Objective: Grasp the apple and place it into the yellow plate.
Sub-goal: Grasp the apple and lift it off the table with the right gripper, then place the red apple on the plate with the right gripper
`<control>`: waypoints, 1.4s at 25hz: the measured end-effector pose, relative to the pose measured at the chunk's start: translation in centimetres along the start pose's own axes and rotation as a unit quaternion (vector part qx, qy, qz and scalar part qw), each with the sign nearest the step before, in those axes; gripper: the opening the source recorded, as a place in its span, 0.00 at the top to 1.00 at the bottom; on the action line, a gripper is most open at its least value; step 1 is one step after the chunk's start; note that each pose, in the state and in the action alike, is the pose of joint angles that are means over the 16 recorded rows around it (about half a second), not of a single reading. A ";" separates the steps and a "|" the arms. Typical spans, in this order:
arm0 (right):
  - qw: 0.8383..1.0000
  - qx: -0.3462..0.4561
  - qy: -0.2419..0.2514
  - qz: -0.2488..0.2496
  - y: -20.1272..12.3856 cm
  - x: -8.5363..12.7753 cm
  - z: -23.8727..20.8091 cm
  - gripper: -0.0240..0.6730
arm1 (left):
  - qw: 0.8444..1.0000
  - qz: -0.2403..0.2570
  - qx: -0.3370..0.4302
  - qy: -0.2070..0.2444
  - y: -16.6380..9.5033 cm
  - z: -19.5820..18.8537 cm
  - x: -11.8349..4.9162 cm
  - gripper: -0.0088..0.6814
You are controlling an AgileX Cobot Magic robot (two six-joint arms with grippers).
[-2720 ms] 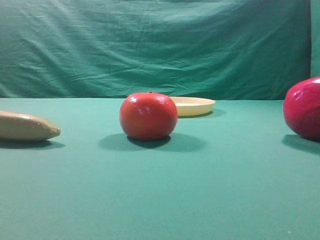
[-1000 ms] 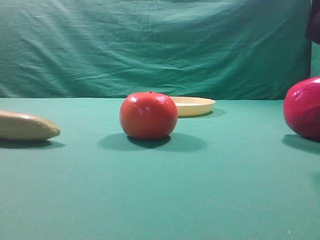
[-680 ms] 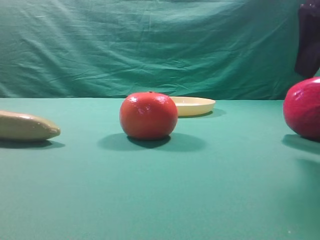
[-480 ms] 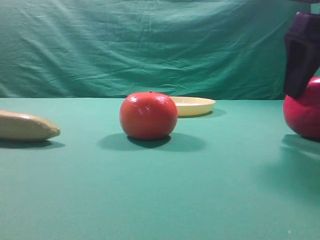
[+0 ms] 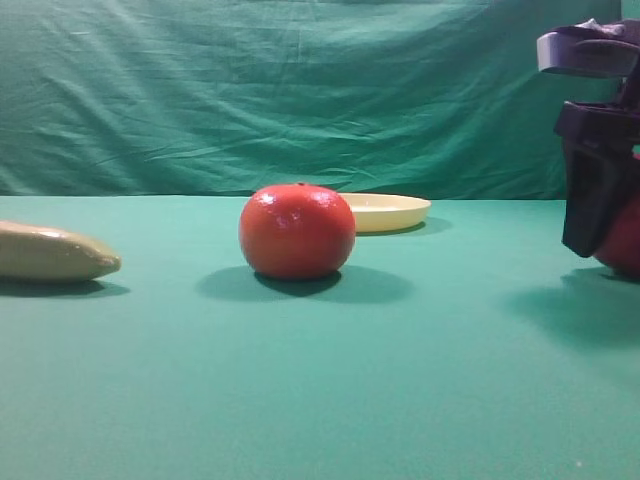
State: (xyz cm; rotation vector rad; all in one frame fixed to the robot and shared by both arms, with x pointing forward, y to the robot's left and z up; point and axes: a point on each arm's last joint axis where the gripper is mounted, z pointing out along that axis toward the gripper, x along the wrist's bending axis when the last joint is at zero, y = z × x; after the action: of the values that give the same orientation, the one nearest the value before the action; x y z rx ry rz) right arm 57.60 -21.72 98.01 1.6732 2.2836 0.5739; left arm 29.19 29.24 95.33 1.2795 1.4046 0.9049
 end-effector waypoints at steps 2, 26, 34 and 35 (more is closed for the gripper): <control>1.000 -0.029 0.000 -0.007 1.6 0.2 -0.7 0.22 | 1.000 0.000 0.000 0.000 0.0 0.0 0.0 0.76; 0.971 -0.201 0.020 -0.129 12.0 7.5 7.5 0.22 | 1.000 0.000 0.000 0.000 0.0 0.0 0.0 0.76; 0.972 -0.195 0.023 -0.131 11.7 8.0 9.2 0.13 | 1.000 0.000 0.000 0.000 0.0 0.0 0.0 0.76; 0.972 -0.196 0.023 -0.132 11.7 8.1 9.2 0.12 | 1.000 0.000 0.000 0.000 0.0 0.0 0.0 0.76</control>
State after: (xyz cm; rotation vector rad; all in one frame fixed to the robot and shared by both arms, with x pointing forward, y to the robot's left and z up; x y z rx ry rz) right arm 69.02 -9.48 95.40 1.1632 2.1919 0.9332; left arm 29.19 29.24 95.33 1.2795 1.4046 0.9049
